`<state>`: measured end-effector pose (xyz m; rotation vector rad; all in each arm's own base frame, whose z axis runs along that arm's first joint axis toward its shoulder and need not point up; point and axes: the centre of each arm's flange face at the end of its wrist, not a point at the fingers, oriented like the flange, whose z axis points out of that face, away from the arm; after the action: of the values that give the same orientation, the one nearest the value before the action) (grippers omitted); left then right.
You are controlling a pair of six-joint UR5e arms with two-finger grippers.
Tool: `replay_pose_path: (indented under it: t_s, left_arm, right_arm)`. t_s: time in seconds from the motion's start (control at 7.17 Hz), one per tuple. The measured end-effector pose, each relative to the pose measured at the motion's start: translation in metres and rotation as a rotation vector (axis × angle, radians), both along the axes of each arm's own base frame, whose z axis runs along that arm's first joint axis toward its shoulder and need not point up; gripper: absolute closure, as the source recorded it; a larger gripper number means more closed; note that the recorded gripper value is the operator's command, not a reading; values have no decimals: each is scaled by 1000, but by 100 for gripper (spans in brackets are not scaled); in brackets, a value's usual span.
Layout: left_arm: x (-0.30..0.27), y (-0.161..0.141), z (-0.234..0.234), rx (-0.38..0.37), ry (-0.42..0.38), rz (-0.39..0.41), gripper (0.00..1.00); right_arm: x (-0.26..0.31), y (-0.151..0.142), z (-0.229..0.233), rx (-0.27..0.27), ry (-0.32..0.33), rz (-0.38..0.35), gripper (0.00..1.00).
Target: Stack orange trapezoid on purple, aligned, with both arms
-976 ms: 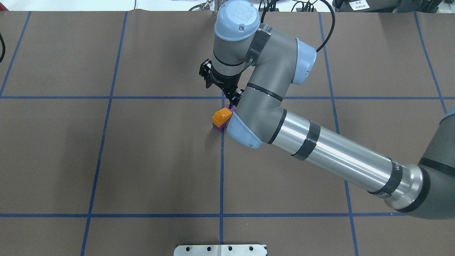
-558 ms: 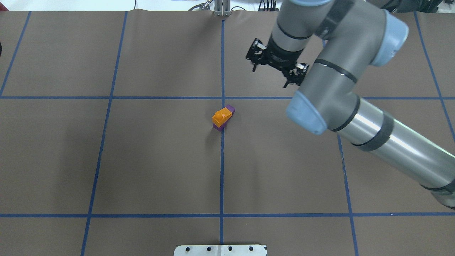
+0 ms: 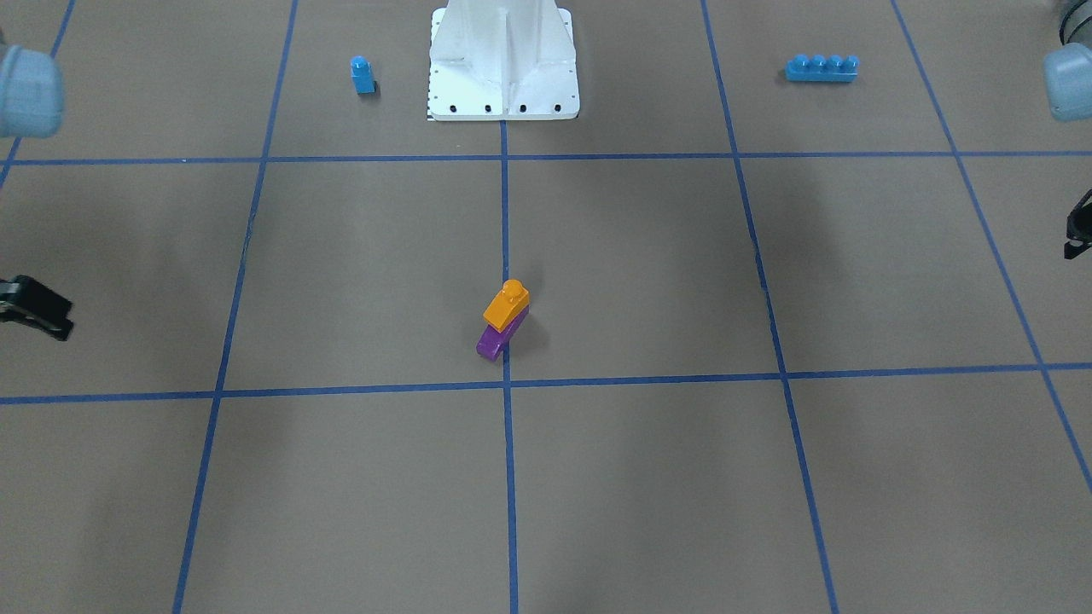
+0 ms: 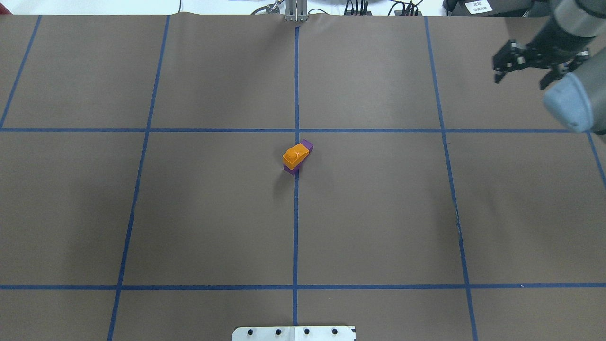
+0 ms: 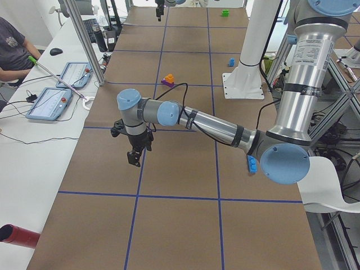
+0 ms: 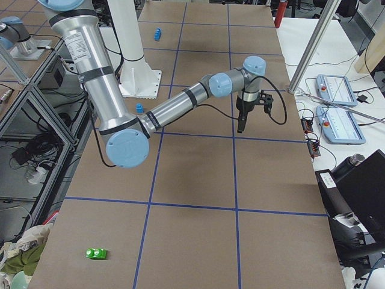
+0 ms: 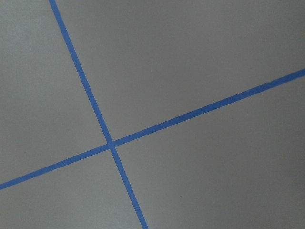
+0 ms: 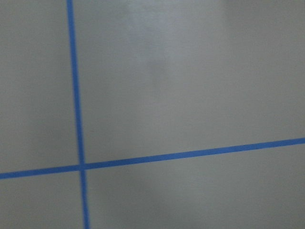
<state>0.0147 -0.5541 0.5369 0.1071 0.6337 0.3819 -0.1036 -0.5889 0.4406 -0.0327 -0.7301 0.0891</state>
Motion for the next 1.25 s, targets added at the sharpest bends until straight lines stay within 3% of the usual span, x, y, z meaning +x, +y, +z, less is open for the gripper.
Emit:
replay_pose_path:
  t_s: [0.28,0.42,0.7,0.84,1.25]
  left_arm:
    - [-40,21,38,-2,23,28,0]
    - [-55,35,58,-6,50,43,0]
    - [-72,53,78,-8,78,55,0]
    - [-74,56,82,-18,80,49,0]
    - [-75,58,87,-75,77,-13,0]
  right_arm:
    - [93,21,105,60,-19,-115,0]
    - [117,39,141,95,-23,-131,0]
    - [136,61,167,197,-22,-131,0]
    - [139,67,177,211,-17,-128,0]
    - [155,78,191,130,-14,-64,0]
